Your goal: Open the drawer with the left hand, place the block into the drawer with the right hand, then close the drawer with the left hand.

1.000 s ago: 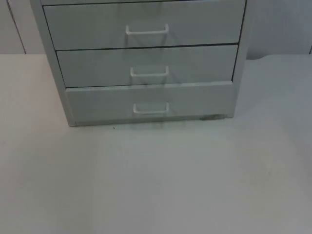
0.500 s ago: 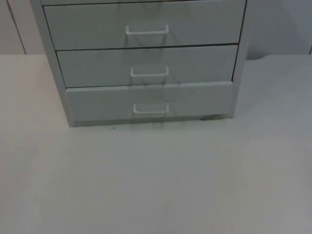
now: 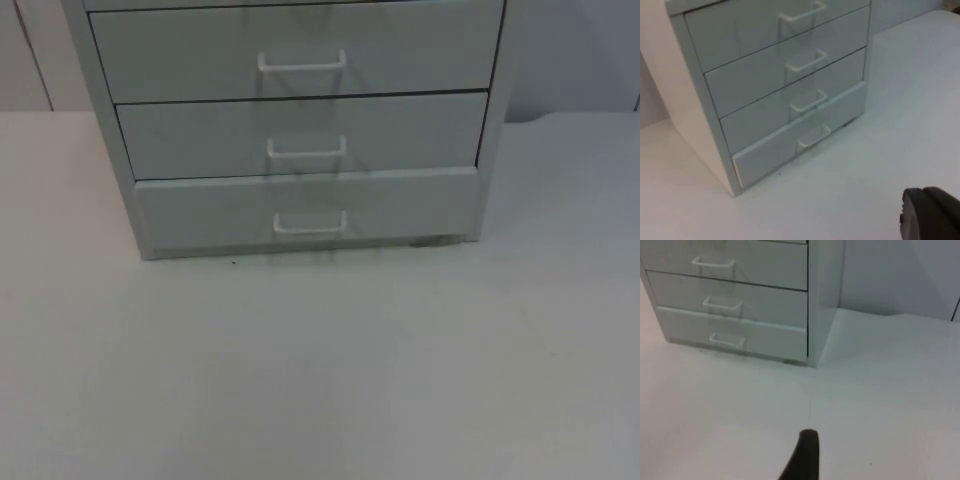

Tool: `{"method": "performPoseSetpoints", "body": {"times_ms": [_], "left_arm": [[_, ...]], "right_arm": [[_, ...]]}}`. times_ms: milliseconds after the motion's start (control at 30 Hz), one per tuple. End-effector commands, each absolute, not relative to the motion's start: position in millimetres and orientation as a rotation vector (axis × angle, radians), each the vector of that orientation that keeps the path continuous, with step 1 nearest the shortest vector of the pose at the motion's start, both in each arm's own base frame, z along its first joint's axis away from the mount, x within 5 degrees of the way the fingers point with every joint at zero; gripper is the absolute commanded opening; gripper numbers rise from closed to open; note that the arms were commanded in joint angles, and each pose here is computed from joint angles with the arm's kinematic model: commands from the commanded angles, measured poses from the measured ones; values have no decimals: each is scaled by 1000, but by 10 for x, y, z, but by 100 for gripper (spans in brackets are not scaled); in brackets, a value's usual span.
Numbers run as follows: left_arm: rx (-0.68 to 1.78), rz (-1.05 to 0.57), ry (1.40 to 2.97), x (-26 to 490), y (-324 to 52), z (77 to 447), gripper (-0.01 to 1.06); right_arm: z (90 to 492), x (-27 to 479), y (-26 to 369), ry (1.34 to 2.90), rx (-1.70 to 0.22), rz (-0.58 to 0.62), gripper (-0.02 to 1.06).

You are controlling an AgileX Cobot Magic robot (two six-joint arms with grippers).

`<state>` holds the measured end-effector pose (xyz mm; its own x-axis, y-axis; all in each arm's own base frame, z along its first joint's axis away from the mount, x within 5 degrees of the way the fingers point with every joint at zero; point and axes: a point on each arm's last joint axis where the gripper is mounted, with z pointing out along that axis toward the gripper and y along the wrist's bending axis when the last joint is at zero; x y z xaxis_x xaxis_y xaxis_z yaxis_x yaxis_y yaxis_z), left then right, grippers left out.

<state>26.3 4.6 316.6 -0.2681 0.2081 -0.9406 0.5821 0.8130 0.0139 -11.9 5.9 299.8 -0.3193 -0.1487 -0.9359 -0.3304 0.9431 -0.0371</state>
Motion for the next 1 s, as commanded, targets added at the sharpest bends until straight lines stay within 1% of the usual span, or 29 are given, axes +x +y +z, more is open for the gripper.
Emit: {"method": "performPoseSetpoints", "body": {"times_ms": [0, 100, 200, 300, 500, 700, 967], "left_arm": [[608, -411, 1841, 201, 114, 3125, 0], [595, -427, 1819, 148, 177, 3112, 0], [574, -456, 1786, 78, 257, 3095, 0], [589, -430, 1809, 77, 268, 3071, 0], [609, -411, 1854, 88, 252, 2991, 0], [659, -389, 1900, 117, 194, 2846, 0], [681, -433, 1931, 86, 170, 2818, 0]], "right_arm": [[2963, -141, 57, 1932, -362, 180, 75], [2938, -148, 43, 1960, -368, 159, 75], [2887, -116, 19, 1979, -367, 113, 75], [2814, -84, 12, 2010, -358, 101, 75], [2805, -71, -35, 2029, -268, 82, 75], [2805, -71, -35, 2029, -268, 82, 75], [2805, -71, -35, 2029, -268, 82, 75]]}}
